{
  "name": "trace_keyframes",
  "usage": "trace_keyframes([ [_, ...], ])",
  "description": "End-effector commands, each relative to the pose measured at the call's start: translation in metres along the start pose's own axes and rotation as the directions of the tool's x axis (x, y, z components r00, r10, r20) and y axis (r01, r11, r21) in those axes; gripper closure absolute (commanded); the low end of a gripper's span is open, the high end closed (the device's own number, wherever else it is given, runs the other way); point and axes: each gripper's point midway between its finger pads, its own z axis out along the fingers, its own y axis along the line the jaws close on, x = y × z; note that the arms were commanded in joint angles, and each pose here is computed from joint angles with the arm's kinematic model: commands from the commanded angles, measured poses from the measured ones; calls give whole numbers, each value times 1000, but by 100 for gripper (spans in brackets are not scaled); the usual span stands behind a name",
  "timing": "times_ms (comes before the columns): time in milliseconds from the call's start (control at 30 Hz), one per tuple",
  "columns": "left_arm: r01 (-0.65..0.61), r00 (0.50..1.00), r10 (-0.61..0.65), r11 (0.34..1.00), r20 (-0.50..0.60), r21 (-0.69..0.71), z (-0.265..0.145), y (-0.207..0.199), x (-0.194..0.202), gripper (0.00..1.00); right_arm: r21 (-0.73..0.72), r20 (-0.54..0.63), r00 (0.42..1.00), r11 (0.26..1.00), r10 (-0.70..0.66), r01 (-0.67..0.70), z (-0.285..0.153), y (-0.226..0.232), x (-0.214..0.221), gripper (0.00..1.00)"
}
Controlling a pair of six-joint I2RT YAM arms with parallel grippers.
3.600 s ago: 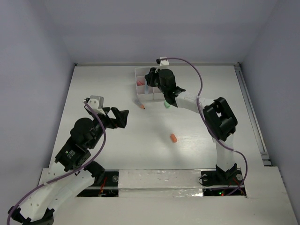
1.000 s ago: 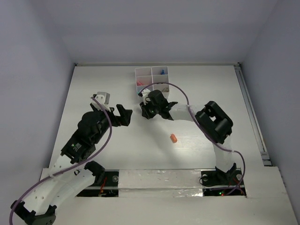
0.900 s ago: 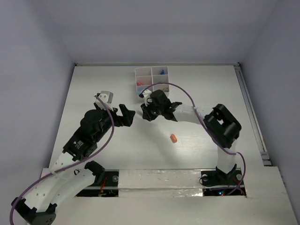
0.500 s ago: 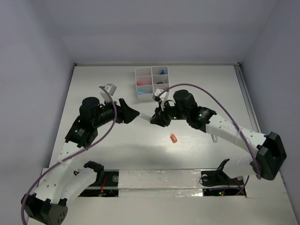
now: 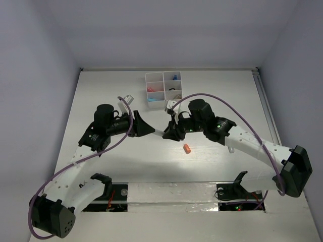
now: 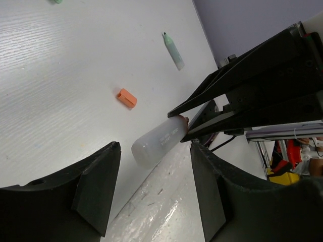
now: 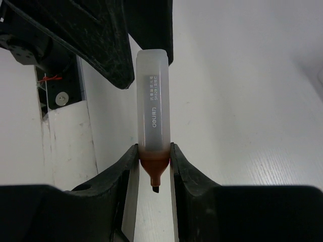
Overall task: Sort the stationery into containers
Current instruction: Pick up the pen from the center of the board.
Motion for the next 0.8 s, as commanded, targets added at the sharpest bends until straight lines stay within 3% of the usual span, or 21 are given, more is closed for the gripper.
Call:
trace_keyframes([
  [0, -30, 999, 28, 997, 23, 74, -1, -15, -8, 46, -31, 78, 994, 997, -71, 73, -7, 14, -31, 100],
  [233, -2, 1000, 0, 990, 12, 141, 4, -20, -4, 54, -55, 63, 994, 994, -88, 92, 5, 23, -31, 100],
  [567, 31, 998, -18, 978, -66, 206, 5, -23, 11, 62, 75, 52, 987, 986, -154, 150, 3, 2, -41, 100],
  [767, 41, 995, -18, 969, -96, 243, 6, -26, 15, 78, 133, 7, 982, 973, -190, 188, 3, -10, -39, 100],
])
